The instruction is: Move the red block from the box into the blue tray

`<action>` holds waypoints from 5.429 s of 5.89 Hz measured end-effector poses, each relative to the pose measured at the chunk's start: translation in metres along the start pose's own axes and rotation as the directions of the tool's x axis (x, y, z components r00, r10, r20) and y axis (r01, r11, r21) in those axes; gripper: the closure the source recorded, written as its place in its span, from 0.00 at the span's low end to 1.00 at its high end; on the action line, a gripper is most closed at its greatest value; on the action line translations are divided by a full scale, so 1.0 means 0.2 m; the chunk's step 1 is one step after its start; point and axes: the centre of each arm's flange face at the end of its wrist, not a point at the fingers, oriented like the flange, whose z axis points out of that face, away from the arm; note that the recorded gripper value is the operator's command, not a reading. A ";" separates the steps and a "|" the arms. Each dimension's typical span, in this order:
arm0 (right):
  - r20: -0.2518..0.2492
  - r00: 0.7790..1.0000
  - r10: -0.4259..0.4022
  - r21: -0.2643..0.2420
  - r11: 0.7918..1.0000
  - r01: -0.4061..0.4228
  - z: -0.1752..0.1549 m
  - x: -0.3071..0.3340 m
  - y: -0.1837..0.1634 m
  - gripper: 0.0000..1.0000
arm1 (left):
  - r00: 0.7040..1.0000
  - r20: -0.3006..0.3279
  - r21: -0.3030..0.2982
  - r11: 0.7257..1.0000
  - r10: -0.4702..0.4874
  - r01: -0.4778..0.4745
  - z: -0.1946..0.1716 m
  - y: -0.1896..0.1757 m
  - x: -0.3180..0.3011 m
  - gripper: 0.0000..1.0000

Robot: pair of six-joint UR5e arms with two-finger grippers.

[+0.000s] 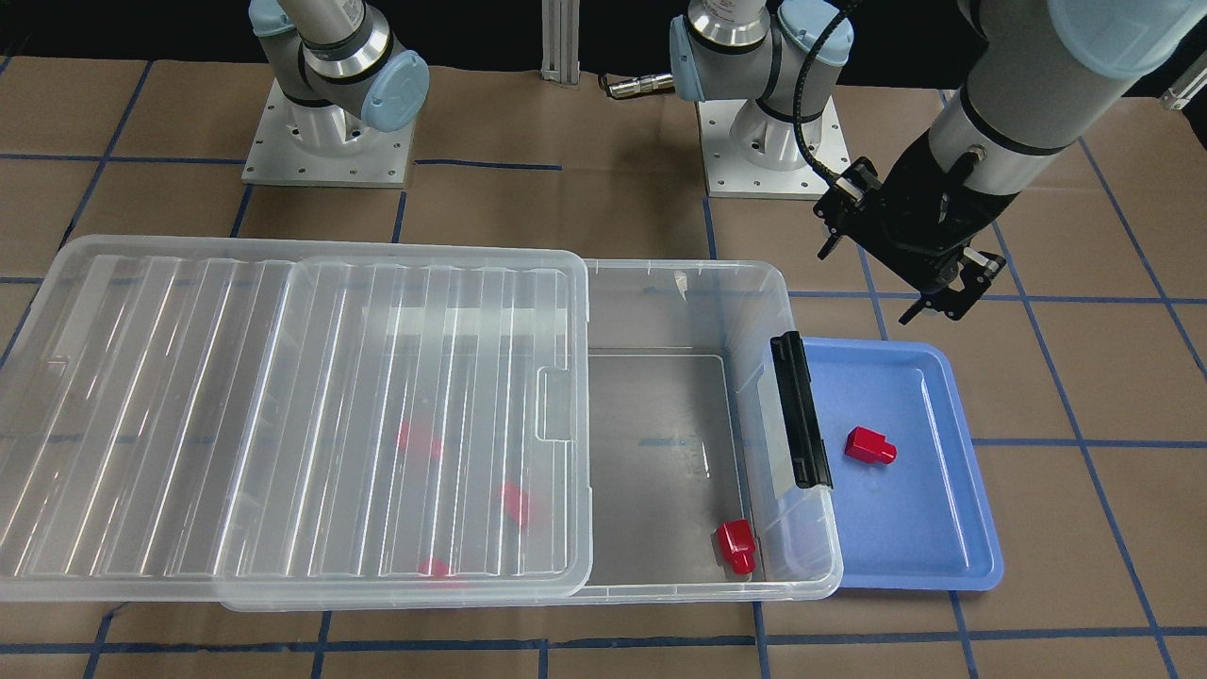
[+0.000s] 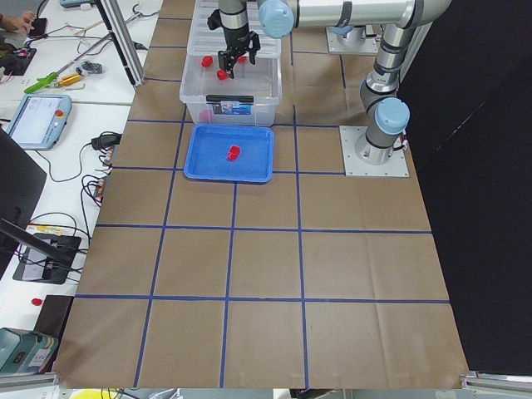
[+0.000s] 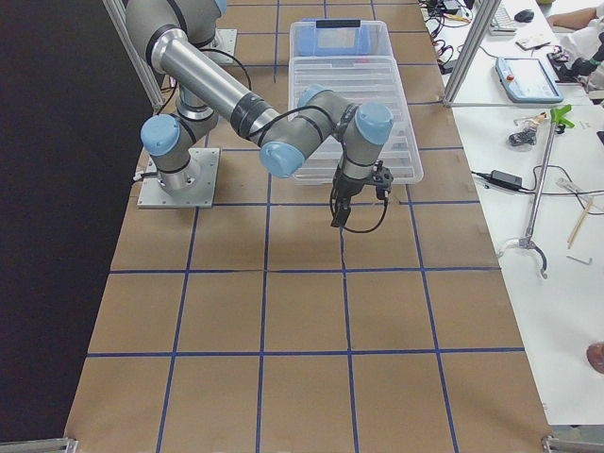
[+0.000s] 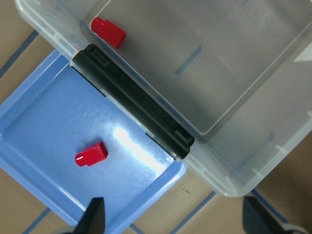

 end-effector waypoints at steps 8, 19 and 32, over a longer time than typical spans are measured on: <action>0.022 0.997 0.073 -0.023 0.997 -0.072 0.04 -0.31 0.15 0.00 | 0.756 0.007 0.079 0.754 -0.655 0.652 -0.17 -0.03 0.33 0.01; 0.135 0.990 0.034 -0.006 0.999 -0.033 0.05 -0.99 0.12 0.00 | 0.756 0.007 0.078 0.754 -0.655 0.652 -0.18 -0.03 0.33 0.01; 0.123 0.990 0.067 0.018 0.997 -0.070 -1.00 -1.75 0.40 0.00 | 0.756 0.007 0.075 0.754 -0.655 0.652 -0.18 -0.02 0.34 0.01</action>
